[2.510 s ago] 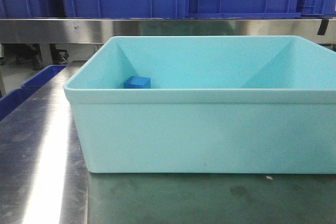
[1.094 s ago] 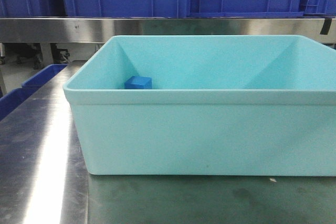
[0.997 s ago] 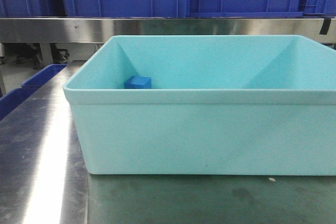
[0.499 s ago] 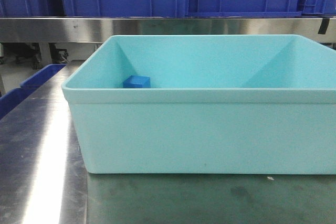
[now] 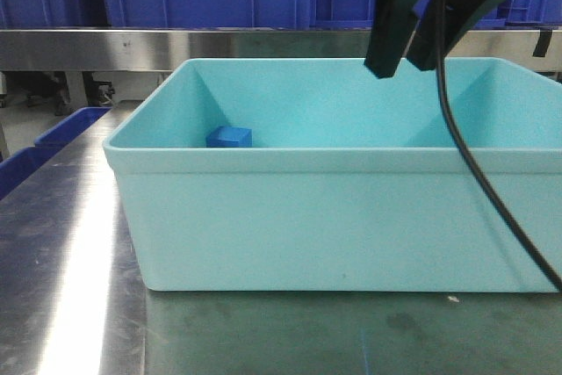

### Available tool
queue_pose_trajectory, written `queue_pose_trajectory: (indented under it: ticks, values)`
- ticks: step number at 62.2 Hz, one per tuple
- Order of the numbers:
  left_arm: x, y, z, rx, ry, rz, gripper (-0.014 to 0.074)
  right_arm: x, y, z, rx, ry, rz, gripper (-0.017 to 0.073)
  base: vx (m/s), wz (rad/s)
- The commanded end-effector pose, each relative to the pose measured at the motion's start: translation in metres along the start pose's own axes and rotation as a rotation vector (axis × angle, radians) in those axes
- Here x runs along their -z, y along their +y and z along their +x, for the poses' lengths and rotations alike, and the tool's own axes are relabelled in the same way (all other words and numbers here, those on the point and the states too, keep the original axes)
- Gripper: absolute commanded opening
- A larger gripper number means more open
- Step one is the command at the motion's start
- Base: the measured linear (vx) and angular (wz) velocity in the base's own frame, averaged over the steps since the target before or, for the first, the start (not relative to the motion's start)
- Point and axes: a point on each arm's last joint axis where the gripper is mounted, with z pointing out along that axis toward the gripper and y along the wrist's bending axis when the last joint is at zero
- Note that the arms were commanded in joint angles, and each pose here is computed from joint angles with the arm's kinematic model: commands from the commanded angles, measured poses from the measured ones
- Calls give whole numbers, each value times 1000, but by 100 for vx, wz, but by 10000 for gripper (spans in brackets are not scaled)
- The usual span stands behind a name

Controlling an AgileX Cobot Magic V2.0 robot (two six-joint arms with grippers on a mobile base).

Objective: Pick red cube and place on left shelf
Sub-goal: 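Lower the open right gripper into the teal bin over the red cube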

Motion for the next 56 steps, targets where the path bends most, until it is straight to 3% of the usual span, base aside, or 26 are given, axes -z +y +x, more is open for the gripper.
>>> queue_pose_trajectory:
  ticks: [1,23,56]
  values:
    - [1,1,0,13,-72,0,122,19,-1,-12,14,-123,2,438,0,0]
    - [1,1,0,13,-72,0,122,-3,0,-20,9,-131,-4,559,0,0]
    - [1,1,0,13,-72,0,122,-66,0,-21,0,1,-3,560,0,0]
